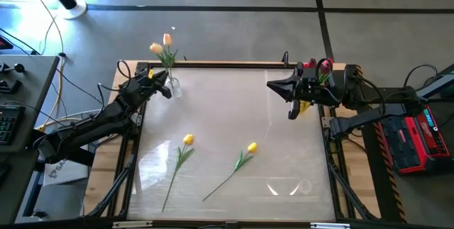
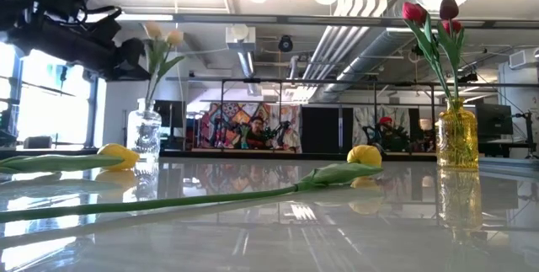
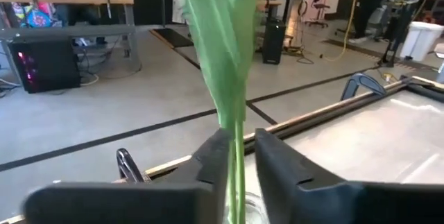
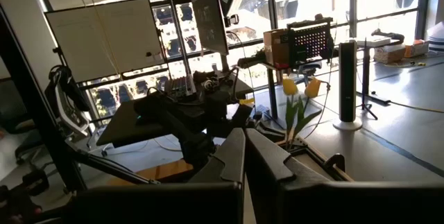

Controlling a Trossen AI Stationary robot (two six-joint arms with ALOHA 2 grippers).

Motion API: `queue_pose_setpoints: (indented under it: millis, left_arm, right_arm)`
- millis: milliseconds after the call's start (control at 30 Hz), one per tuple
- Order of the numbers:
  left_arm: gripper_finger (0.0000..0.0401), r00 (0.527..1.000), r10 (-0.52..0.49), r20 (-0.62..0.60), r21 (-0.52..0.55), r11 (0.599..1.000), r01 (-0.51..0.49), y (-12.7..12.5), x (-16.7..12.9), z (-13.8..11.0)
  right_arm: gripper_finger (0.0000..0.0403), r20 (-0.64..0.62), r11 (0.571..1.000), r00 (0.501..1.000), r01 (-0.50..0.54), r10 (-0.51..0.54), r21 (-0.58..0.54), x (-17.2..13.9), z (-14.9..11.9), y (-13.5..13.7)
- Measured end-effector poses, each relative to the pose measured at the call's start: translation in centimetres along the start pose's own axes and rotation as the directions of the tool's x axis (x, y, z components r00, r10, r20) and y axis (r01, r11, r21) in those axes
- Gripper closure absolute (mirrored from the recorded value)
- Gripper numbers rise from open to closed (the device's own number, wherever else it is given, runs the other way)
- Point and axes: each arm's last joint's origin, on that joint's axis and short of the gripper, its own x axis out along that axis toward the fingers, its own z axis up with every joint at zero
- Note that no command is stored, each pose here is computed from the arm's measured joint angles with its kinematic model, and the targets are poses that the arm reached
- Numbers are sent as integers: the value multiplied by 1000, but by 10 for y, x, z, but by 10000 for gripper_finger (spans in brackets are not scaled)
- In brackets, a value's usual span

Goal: Sort flowers into vase by color
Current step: Put the light pink tulip into the transparent vase, then put the right yellow tulip into the transparent vase

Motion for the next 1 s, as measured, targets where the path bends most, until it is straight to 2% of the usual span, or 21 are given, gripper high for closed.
queue_pose_setpoints:
  millis: [133, 267, 400, 667, 733, 867, 1000]
  left_arm:
    - [288, 999, -17, -44, -54, 998, 15, -1, 1, -5]
    - [235, 996, -86, -37, -107, 991, 81, -3, 1, -1]
    - [201, 993, -115, -16, -78, 991, 113, -5, 1, 12]
    - [180, 992, -111, -67, -9, 994, 110, -5, -5, 36]
    - [180, 991, -117, -72, 58, 991, 121, -5, -9, 45]
    - [180, 989, -147, -34, 167, 974, 151, -7, -21, 73]
    - [180, 974, -225, -19, 174, 959, 225, -12, -31, 94]
  right_arm:
    - [402, 0, 1000, 1000, 0, 0, 0, 0, 0, 0]
    - [402, 0, 1000, 1000, 0, 0, 0, 0, 0, 0]
    - [402, 0, 1000, 1000, 0, 0, 0, 0, 0, 0]
    - [402, 0, 1000, 1000, 0, 0, 0, 0, 0, 0]
    - [402, 0, 1000, 1000, 0, 0, 0, 0, 0, 0]
    - [402, 0, 1000, 1000, 0, 0, 0, 0, 0, 0]
    - [402, 0, 1000, 1000, 0, 0, 0, 0, 0, 0]
